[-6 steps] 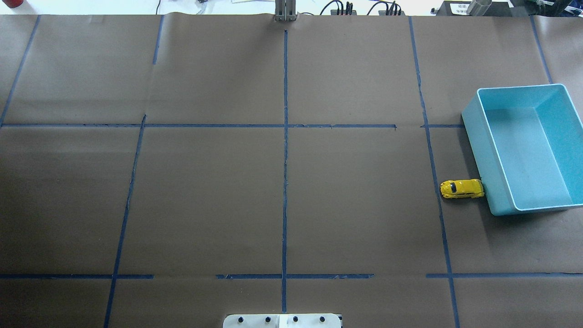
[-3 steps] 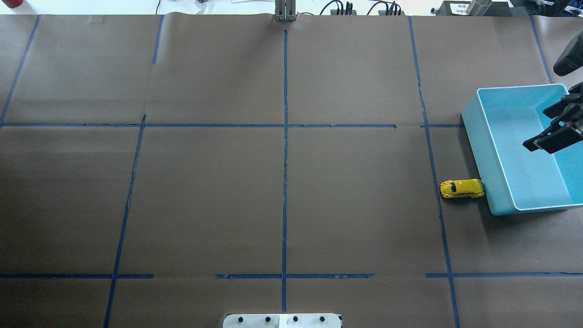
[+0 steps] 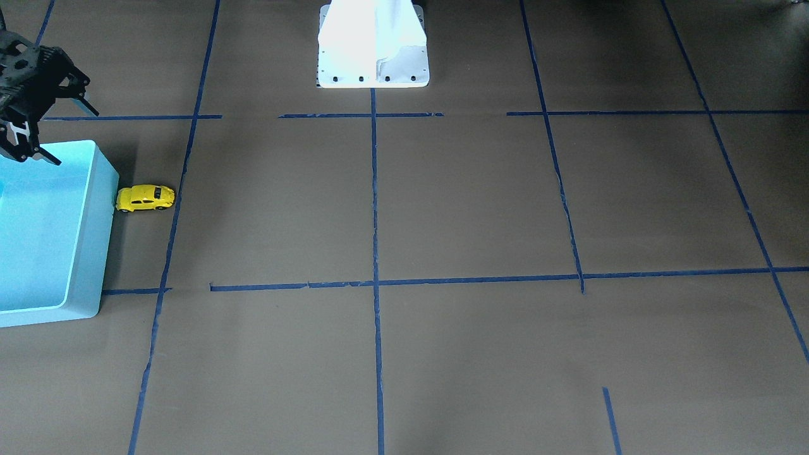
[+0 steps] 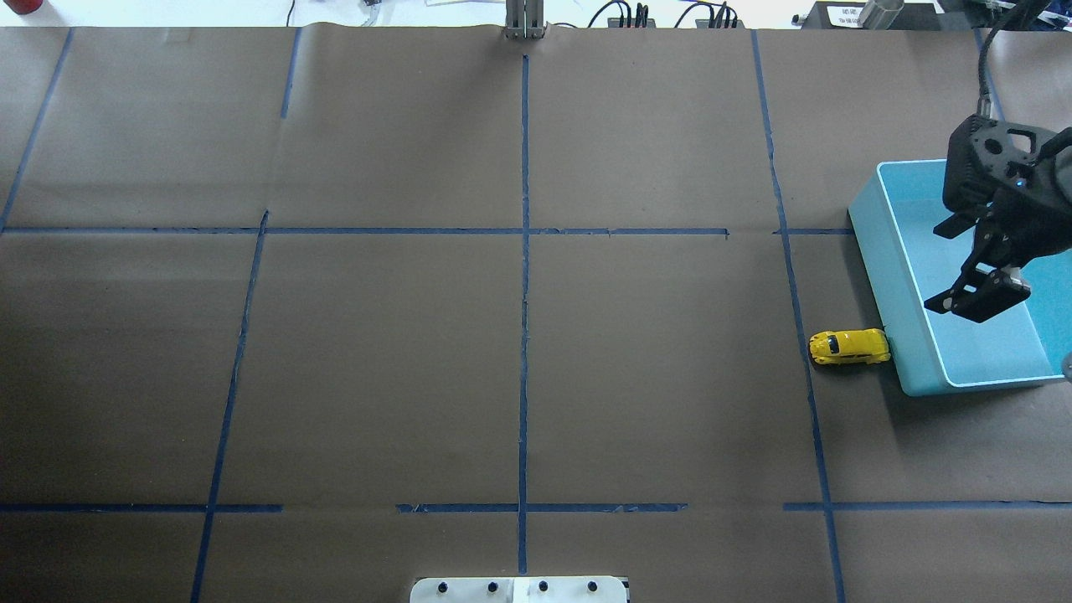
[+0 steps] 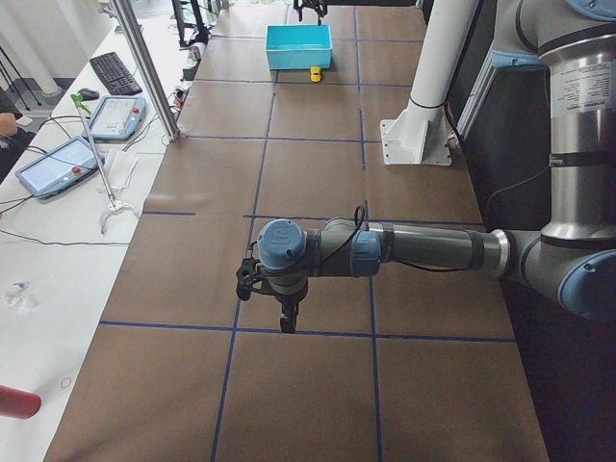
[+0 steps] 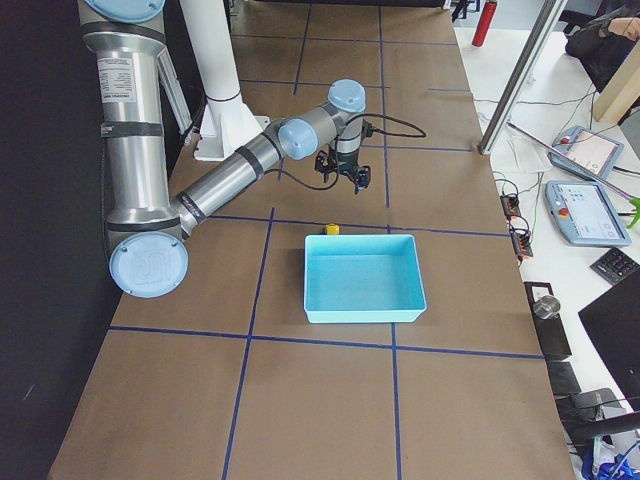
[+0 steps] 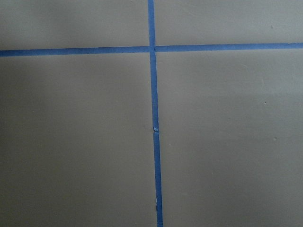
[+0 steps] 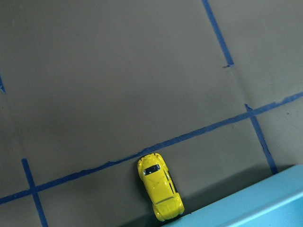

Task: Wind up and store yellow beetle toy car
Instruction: 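Move the right gripper down to the car stopped beside the bin, then close the right gripper around the yellow car, then lift the car with the right gripper and carry it over the bin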

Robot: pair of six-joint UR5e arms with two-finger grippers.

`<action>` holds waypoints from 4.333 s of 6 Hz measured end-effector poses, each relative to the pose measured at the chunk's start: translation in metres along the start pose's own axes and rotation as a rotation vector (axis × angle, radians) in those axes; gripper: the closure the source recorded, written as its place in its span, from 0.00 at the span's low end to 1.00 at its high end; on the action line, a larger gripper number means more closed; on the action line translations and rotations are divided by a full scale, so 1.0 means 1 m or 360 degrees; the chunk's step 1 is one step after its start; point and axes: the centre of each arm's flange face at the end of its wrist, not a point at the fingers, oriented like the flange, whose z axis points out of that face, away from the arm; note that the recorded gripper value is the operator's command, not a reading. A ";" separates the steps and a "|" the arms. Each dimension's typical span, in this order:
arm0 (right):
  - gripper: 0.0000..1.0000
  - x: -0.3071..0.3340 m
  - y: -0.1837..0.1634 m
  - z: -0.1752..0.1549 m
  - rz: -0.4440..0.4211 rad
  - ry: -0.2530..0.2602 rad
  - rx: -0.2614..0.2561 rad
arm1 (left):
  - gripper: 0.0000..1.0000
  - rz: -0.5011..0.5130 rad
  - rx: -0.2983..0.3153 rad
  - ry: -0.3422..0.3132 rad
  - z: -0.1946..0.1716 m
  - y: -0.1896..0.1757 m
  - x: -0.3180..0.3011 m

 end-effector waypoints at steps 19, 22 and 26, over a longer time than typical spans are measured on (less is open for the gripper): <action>0.00 -0.014 0.029 0.199 -0.0683 -0.0085 -0.0145 | 0.00 -0.0026 -0.0105 -0.0093 0.027 0.020 -0.037; 0.70 -0.013 0.029 0.199 -0.0683 -0.0082 -0.0147 | 0.00 -0.0030 -0.0104 -0.0089 0.026 0.020 -0.037; 1.00 -0.007 0.027 0.184 -0.0682 -0.0050 -0.0117 | 0.00 -0.0023 -0.0099 -0.0084 0.026 0.018 -0.036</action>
